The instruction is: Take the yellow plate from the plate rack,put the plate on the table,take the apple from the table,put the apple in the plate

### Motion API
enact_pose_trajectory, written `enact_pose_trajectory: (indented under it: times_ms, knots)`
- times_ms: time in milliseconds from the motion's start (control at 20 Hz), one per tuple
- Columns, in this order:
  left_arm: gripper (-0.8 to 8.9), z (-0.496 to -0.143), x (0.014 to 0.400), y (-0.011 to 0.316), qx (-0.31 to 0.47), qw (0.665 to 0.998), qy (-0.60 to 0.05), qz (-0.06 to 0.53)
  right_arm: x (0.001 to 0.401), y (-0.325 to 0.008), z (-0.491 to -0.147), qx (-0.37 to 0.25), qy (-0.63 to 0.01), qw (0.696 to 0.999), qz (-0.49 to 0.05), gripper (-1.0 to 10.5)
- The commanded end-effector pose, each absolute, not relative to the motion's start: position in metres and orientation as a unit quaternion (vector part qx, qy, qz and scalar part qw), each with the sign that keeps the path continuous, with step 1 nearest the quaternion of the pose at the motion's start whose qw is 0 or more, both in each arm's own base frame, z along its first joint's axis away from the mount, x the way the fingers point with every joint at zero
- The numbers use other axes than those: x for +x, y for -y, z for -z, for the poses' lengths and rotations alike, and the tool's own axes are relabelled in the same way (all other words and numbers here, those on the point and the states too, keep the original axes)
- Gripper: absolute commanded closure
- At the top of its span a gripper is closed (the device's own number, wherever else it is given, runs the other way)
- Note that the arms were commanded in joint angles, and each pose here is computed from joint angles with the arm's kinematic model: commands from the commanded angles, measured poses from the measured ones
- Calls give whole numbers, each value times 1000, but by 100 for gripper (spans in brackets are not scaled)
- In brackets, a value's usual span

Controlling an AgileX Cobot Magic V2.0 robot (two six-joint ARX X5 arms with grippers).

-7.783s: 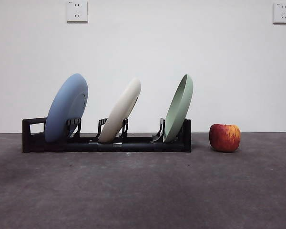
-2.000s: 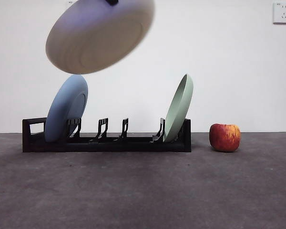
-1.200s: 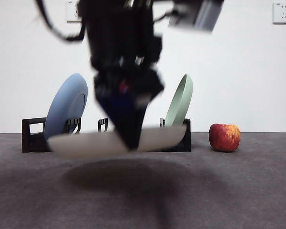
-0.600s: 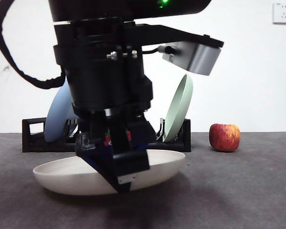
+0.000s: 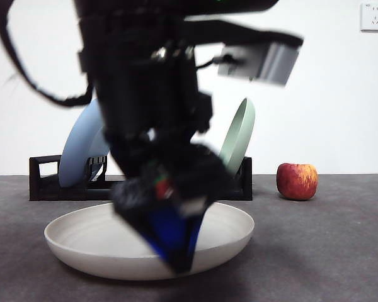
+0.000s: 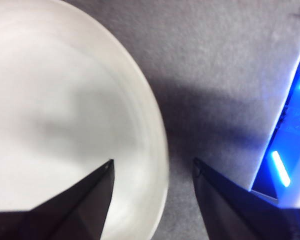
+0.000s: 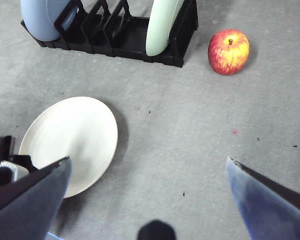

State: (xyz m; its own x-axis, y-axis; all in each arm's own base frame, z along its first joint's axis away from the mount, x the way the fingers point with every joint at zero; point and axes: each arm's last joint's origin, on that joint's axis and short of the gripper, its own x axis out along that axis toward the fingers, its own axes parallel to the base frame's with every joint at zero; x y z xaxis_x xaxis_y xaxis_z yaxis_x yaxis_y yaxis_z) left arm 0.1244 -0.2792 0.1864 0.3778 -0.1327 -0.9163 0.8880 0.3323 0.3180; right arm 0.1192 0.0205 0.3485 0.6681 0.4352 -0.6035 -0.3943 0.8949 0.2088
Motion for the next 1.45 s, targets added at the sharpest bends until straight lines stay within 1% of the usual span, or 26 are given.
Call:
enact_pose_trajectory:
  times_ms: [50,100,200,300,350,450,550,650,800,900,1000,1100,1250,1450]
  knots:
    - [548,-211,126,282,414,727,-413,361,122,-21,-351,29,-328,916,-229,349]
    - [548,-225,126,282,400,739,-403,362,124,-21,-351,29,-326,917,-229,349]
    - [548,-263,126,277,353,777,-373,365,131,-21,-351,27,-318,920,-229,349]
    - [548,-305,125,264,292,817,-336,367,140,-22,-352,29,-308,923,-228,349]
    - [548,-329,123,252,257,838,-313,367,148,-23,-352,32,-305,925,-223,349]
    - [548,-368,117,227,194,869,-272,366,166,-23,-350,31,-294,931,-213,348]
    - [549,-397,106,197,141,890,-232,367,190,-25,-345,31,-288,935,-204,348]
    - [549,-416,94,170,103,902,-198,370,216,-27,-335,40,-292,934,-202,348]
    - [549,-435,74,130,57,911,-162,374,263,-29,-314,37,-322,928,-182,348]
    - [549,-438,65,111,36,914,-159,371,295,-32,-303,38,-347,920,-179,348]
    - [549,-438,58,98,26,915,-166,367,326,-34,-296,38,-366,914,-173,348]
    - [549,-437,55,90,22,914,-176,365,355,-36,-287,41,-387,905,-171,348]
    - [549,-434,53,87,25,912,-193,360,389,-39,-269,44,-420,891,-169,348]
    - [549,-432,55,90,31,911,-201,358,416,-41,-245,45,-448,878,-163,347]
